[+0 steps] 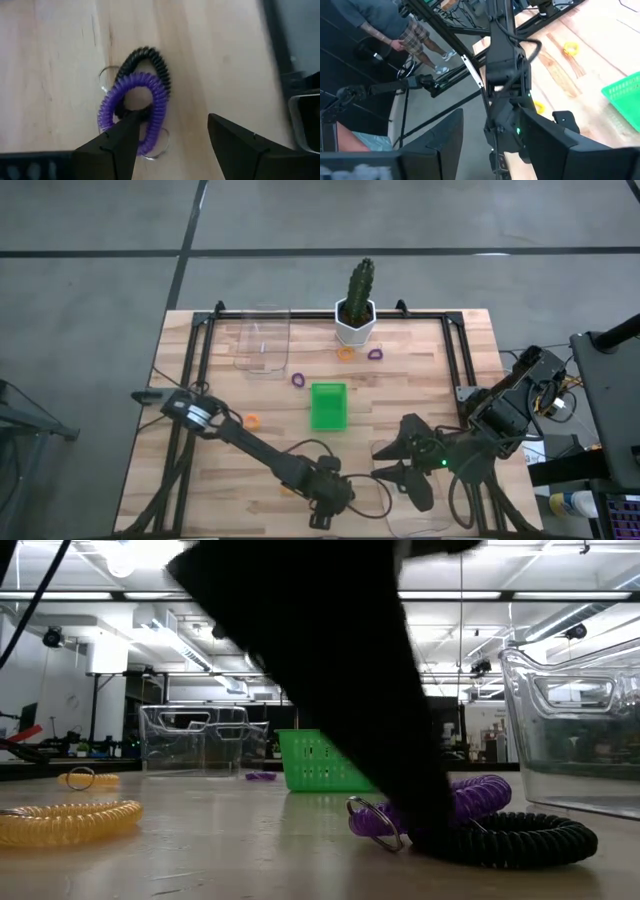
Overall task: Sort spring keychains
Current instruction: Put the bottom purple spring keychain into the green bin
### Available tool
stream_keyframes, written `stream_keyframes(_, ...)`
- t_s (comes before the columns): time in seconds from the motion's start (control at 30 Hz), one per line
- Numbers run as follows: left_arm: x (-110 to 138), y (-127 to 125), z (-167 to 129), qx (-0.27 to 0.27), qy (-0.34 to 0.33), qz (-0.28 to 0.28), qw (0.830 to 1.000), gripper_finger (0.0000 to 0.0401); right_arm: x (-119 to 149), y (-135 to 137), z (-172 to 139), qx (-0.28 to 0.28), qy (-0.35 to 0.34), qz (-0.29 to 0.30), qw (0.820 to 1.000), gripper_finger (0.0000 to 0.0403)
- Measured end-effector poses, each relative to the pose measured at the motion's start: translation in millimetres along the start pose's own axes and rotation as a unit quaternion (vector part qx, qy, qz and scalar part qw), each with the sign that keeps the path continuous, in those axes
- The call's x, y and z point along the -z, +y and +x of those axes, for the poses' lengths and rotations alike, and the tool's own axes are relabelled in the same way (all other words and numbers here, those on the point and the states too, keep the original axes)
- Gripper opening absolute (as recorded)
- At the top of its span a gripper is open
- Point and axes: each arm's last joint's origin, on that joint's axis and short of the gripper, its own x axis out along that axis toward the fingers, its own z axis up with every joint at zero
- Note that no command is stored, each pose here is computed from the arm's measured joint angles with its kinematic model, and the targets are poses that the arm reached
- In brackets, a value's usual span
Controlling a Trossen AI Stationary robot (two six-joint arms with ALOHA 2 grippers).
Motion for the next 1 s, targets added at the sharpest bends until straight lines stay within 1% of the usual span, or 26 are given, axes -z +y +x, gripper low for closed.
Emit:
stream_keyframes(0.1, 1.5, 3.1, 5.3, -0.016, 0.002, -0.007, 1.0, 0.0222, 0.0, 0.1, 0.0, 0.0, 0.0, -0.001, 1.0, 0.0182)
stream_keyframes(0.17, 1.1, 4.9, 5.4, -0.02, 0.002, -0.011, 1.0, 0.0204, 0.0, 0.1, 0.0, 0.0, 0.0, -0.001, 1.0, 0.018)
stream_keyframes(0.2, 1.0, 5.7, 5.4, -0.021, 0.002, -0.012, 1.0, 0.0188, 0.0, 0.1, 0.1, 0.0, 0.0, -0.001, 1.0, 0.0179)
stream_keyframes(0.27, 0.4, 8.3, 5.3, -0.024, 0.003, -0.015, 1.0, 0.014, -0.1, 0.1, 0.0, 0.0, 0.0, -0.001, 1.0, 0.0177)
stream_keyframes(0.37, 0.3, 12.0, 2.1, -0.029, 0.022, -0.024, 0.999, 0.0042, 0.0, 0.2, 0.1, -0.001, 0.0, -0.001, 1.0, 0.0176)
stream_keyframes(0.4, 1.2, 12.7, 0.4, -0.033, 0.033, -0.024, 0.999, 0.0024, -0.1, 0.3, 0.1, -0.001, -0.001, 0.0, 1.0, 0.0176)
stream_keyframes(0.47, 2.5, 13.1, -4.1, -0.041, 0.053, -0.023, 0.998, 0.0019, -0.2, 0.5, 0.1, -0.002, -0.001, 0.0, 1.0, 0.0176)
stream_keyframes(0.53, 0.6, 12.8, -12.0, -0.042, 0.056, -0.022, 0.997, 0.0014, -0.2, 0.5, 0.1, -0.002, -0.001, 0.0, 1.0, 0.0175)
stream_keyframes(0.67, -10.2, 9.9, -40.4, -0.029, 0.03, -0.012, 0.999, 0.0012, -0.2, 0.5, 0.1, -0.002, -0.001, -0.002, 1.0, 0.0173)
stream_keyframes(0.77, -14.0, 12.9, -63.4, -0.031, 0.025, -0.021, 0.999, 0.0012, -0.2, 0.4, 0.1, -0.002, -0.001, -0.007, 1.0, 0.0173)
stream_keyframes(0.83, -18.3, 15.0, -83.9, -0.027, 0.01, -0.03, 0.999, 0.0012, -0.3, 0.3, 0.1, 0.0, -0.004, -0.017, 1.0, 0.0173)
stream_keyframes(0.93, -26.5, 15.1, -126.2, -0.009, -0.038, -0.047, 0.998, 0.0011, -0.4, 0.2, 0.2, 0.002, -0.006, -0.037, 0.999, 0.0173)
stream_keyframes(1.0, -27.3, 15.3, -153.7, 0.001, -0.064, -0.059, 0.996, 0.0011, -0.9, -0.1, 0.3, 0.007, -0.013, -0.053, 0.998, 0.0173)
